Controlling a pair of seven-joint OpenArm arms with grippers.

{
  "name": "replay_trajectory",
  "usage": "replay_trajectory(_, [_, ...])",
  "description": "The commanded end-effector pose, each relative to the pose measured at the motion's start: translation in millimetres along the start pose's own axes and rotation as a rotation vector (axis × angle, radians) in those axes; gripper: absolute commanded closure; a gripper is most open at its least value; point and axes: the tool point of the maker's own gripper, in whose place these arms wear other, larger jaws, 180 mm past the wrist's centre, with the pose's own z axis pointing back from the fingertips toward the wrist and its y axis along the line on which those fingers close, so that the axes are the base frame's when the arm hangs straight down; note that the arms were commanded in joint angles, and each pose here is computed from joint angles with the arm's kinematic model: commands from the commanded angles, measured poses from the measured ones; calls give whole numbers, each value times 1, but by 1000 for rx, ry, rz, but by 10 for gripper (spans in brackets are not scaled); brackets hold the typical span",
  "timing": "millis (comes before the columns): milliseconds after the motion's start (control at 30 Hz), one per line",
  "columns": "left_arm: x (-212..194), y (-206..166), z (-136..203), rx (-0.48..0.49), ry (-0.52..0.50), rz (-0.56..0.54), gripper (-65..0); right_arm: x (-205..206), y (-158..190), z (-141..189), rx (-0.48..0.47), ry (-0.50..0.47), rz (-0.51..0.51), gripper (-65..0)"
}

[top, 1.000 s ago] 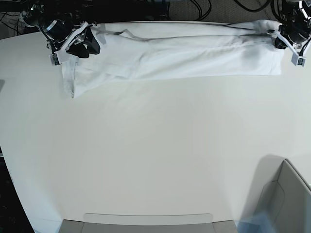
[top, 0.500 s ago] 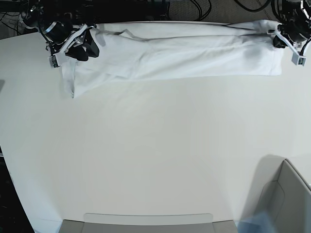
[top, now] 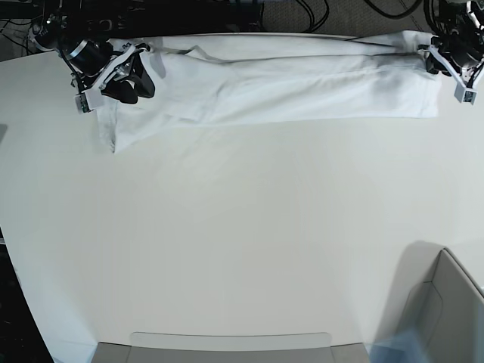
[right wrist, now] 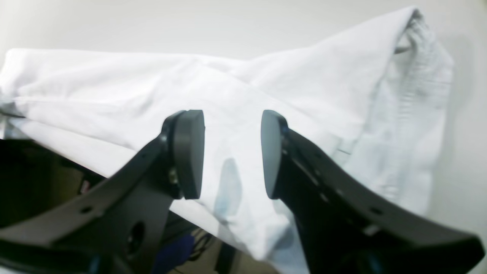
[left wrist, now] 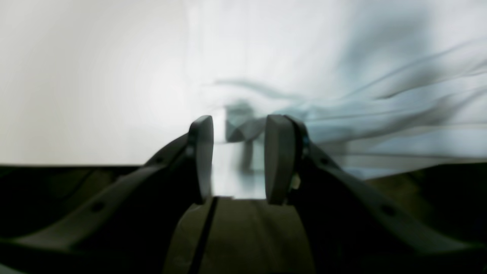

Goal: Fold the T-shirt properly
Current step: 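Release the strip ends and lift both grippers off the shirt, then grasp the strip's two ends again with both grippers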

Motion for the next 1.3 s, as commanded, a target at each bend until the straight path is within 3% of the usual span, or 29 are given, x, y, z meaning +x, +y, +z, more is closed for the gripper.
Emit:
replay_trajectory(0, [7,19,12,76,-16,-19,-226,10,8,2,38,-41,0,-248])
replay_trajectory(100, [5,40,20,158,-16,19,-225,16,31,-5,138,-62,3,-248])
replay_trajectory(300, [38,35,15,146,-112,56,-225,10,113,-34,420,-26,94,-248])
replay_trajectory(400, [48,35,15,143,-142,62,-225,0,131,-55,449,23,194,-248])
replay_trajectory(533, [58,35,16,144,-170,68,-225,-31,119,-84,377,127,250,-248])
replay_trajectory(700, [74,36,15,137,-213,86,-225,-52,85,-96,258,199,269,-248])
replay_trajectory(1033, [157,13,20,64,-415,101,-225,-5,-19,-89,-12,113,211,-248])
replay_trajectory(1133, [185,-5,18,17,-448,62,-225,2,-31,-84,-38,112,240,-248])
replay_trajectory(1267, [207,-22,18,-20,-471,46,-225,10,-19,-78,-24,84,266,-248])
